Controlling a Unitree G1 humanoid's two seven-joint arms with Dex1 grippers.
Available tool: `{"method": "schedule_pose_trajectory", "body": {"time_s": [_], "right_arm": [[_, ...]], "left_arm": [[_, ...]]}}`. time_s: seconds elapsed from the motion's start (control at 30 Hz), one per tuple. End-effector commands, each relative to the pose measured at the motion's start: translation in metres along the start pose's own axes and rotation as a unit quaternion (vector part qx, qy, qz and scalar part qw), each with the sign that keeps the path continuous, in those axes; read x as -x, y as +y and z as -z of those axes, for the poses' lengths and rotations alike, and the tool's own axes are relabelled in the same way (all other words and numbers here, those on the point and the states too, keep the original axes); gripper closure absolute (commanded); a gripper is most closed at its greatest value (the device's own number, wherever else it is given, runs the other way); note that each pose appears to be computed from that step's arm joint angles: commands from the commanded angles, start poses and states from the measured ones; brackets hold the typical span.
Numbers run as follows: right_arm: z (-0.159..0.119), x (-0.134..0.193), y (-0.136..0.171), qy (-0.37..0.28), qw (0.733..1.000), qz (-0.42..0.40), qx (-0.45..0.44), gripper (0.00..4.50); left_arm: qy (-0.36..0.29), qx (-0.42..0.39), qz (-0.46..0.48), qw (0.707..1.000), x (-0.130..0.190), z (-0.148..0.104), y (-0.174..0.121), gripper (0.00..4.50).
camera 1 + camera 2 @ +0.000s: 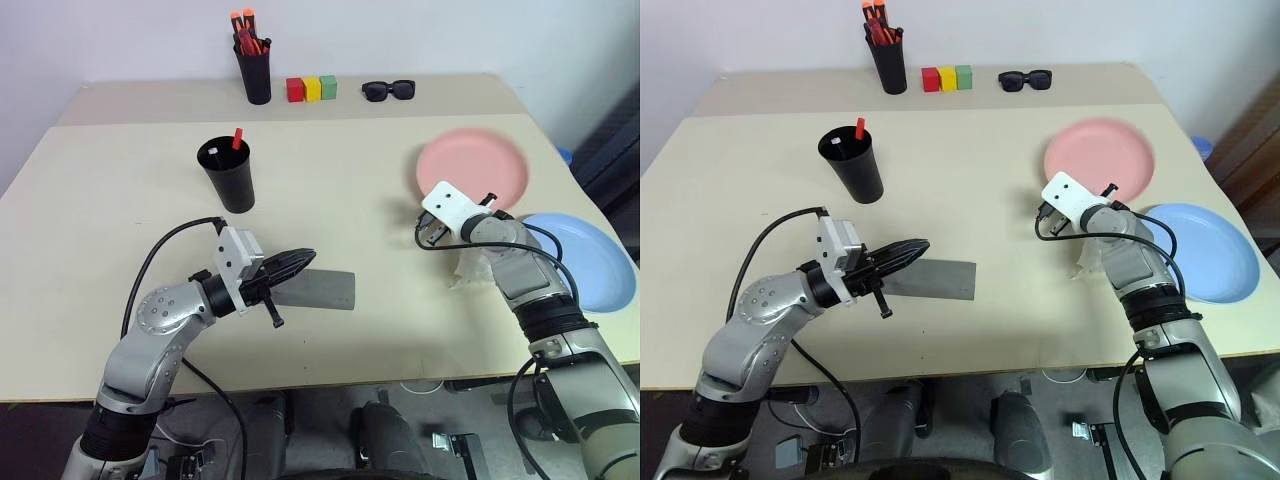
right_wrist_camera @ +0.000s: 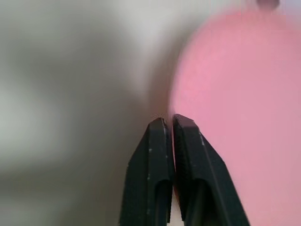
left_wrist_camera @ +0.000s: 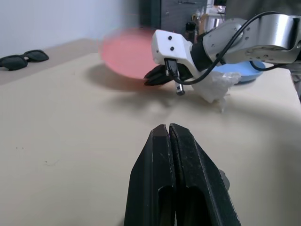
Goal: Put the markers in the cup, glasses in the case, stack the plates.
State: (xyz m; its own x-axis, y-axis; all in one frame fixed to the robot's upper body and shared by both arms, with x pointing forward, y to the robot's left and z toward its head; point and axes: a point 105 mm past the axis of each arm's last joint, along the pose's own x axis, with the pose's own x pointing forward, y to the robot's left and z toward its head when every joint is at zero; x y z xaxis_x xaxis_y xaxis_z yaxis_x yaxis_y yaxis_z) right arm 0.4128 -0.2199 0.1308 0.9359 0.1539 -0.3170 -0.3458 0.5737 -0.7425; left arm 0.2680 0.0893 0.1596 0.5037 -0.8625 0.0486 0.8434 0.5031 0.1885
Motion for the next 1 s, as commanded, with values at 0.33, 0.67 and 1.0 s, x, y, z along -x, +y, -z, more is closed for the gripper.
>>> {"method": "schedule_pose_trajectory", "body": {"time_s": [0.33, 0.67, 1.0], "right_arm": [[0.010, 0.104, -0.079, 0.009, 0.995, 0.094, 0.034, 4.46], [0.063, 0.164, -0.048, 0.126, 0.990, 0.042, -0.036, 4.18], [0.054, 0.163, -0.042, 0.114, 0.992, 0.019, -0.041, 0.05]], "left_arm": [[-0.054, 0.007, 0.081, 0.995, -0.026, -0.007, -0.016, 4.50], [-0.080, -0.004, 0.165, 0.983, -0.051, -0.003, -0.031, 4.50], [-0.075, -0.005, 0.161, 0.984, -0.050, -0.002, -0.032, 4.50]]}}
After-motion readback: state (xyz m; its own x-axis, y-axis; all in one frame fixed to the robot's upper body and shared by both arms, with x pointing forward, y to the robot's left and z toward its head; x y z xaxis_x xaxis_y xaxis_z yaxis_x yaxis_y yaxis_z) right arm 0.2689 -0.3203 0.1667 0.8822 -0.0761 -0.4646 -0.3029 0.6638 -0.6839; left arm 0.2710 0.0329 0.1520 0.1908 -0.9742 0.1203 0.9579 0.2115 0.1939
